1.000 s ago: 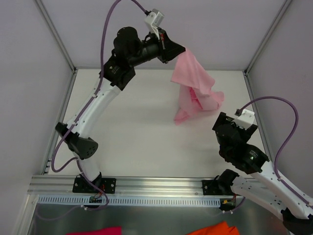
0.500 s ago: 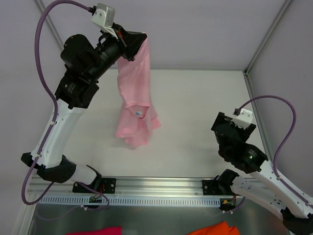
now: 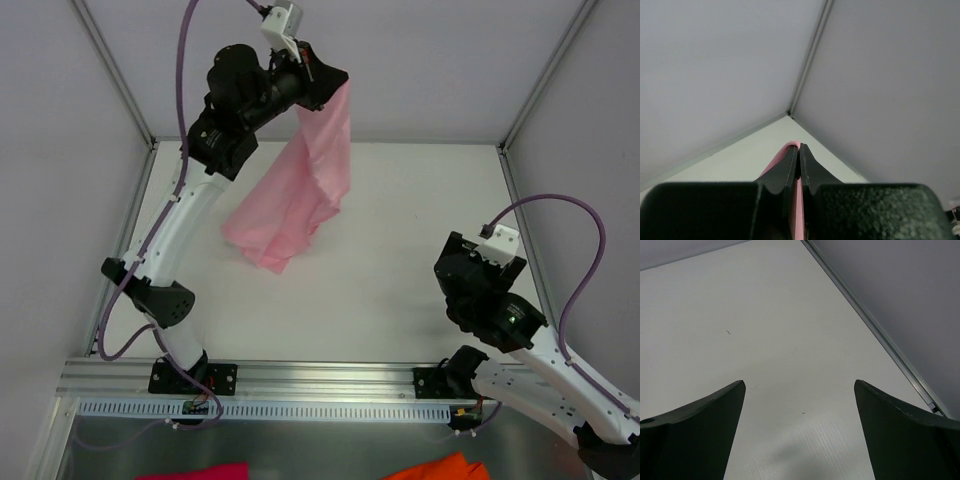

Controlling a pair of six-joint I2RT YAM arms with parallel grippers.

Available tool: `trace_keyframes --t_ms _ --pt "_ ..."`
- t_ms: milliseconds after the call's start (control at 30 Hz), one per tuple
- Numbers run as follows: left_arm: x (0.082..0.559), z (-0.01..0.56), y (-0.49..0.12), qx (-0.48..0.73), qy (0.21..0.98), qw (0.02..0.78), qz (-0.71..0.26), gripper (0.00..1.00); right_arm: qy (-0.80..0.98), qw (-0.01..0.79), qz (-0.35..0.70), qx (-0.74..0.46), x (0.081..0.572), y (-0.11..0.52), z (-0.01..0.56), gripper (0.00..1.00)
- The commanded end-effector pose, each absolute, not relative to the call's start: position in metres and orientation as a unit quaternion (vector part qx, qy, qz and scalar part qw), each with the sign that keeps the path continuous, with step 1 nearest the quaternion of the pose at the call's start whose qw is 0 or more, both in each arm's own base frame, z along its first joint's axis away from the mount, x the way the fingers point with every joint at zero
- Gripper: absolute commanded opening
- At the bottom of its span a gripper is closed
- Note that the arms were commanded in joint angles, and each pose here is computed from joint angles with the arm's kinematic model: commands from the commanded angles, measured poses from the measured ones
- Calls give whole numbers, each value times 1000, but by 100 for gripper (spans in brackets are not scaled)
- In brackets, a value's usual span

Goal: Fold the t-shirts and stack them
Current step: Flatten out the tshirt

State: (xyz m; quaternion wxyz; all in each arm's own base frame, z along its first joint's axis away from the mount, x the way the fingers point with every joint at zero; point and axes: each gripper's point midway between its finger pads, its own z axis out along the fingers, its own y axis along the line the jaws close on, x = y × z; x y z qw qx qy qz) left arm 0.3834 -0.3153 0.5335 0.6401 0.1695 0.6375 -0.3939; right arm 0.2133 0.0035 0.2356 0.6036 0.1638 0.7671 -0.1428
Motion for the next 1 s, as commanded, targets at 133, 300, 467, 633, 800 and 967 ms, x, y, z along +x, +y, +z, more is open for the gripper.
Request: trace_keyframes --t_ms 133,300,467,633,800,967 --pt "346 570 -381 242 554 575 -552 0 739 620 -156 213 206 -14 254 96" --pt "325 593 -360 257 528 604 -539 0 743 617 -159 205 209 -10 253 96" --pt "362 563 -305 179 589 638 -461 0 750 612 -155 198 212 -4 251 96" --pt "387 514 -238 70 666 676 -308 0 755 611 -145 187 217 5 250 97" --pt "384 474 -189 9 709 673 -209 0 762 608 -136 177 223 14 247 97" --pt "388 438 -170 -25 737 656 -160 90 768 602 -143 165 229 21 243 97"
